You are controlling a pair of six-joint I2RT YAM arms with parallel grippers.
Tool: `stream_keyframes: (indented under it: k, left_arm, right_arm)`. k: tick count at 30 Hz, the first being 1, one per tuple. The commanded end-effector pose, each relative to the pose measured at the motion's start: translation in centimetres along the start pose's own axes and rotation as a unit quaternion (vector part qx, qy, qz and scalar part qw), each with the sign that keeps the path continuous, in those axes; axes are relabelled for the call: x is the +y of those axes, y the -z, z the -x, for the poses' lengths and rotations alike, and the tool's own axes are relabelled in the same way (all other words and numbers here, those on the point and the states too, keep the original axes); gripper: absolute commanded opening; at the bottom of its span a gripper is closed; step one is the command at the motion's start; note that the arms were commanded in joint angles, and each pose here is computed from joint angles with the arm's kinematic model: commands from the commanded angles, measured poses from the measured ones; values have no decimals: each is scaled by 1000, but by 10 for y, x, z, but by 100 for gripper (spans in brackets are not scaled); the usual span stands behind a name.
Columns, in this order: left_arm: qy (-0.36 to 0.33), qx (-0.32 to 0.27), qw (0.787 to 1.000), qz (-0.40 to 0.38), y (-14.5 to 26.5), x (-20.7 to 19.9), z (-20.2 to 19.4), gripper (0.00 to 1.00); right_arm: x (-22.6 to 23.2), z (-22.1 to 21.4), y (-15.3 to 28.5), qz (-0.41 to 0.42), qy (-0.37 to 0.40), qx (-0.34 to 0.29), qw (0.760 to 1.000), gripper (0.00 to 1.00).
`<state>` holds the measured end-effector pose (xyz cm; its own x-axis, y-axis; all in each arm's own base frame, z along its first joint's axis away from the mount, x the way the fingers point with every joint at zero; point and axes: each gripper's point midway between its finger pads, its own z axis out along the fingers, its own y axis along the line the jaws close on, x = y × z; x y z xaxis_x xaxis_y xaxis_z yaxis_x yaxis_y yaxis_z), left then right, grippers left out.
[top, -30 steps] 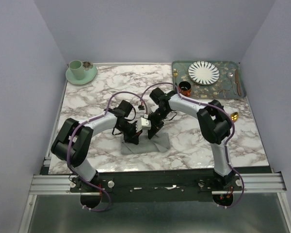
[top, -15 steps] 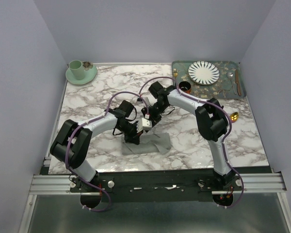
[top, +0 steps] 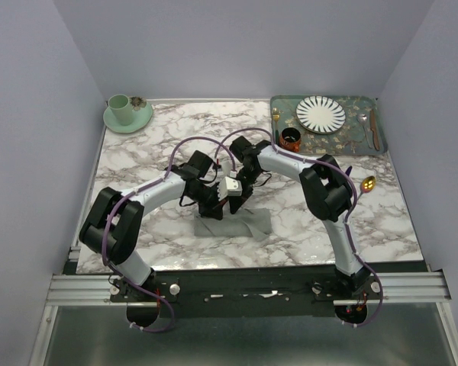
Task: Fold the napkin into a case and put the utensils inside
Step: Fold the 2/3-rectangle-folded napkin at the center of the board.
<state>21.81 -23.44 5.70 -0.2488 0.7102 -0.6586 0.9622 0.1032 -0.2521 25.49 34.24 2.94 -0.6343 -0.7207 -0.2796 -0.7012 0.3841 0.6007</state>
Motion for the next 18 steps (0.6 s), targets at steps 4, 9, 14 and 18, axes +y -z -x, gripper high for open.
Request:
stream_keyframes:
  k: [4,9,14,18]
  left_arm:
    - [10,8,999,34,-7,26,2,0]
    - [22,25,999,41,-13,35,-6,0]
    - [32,43,998,32,-18,33,-18,0]
    - [31,51,998,25,-20,30,-23,0]
  right_arm:
    - [-15,-10,-13,-17,13,22,1000,19]
    - [-13,-7,-10,-17,14,18,1000,18]
    - [-5,-4,2,-23,7,6,1000,19]
    - [-2,4,23,-24,-11,-20,999,23]
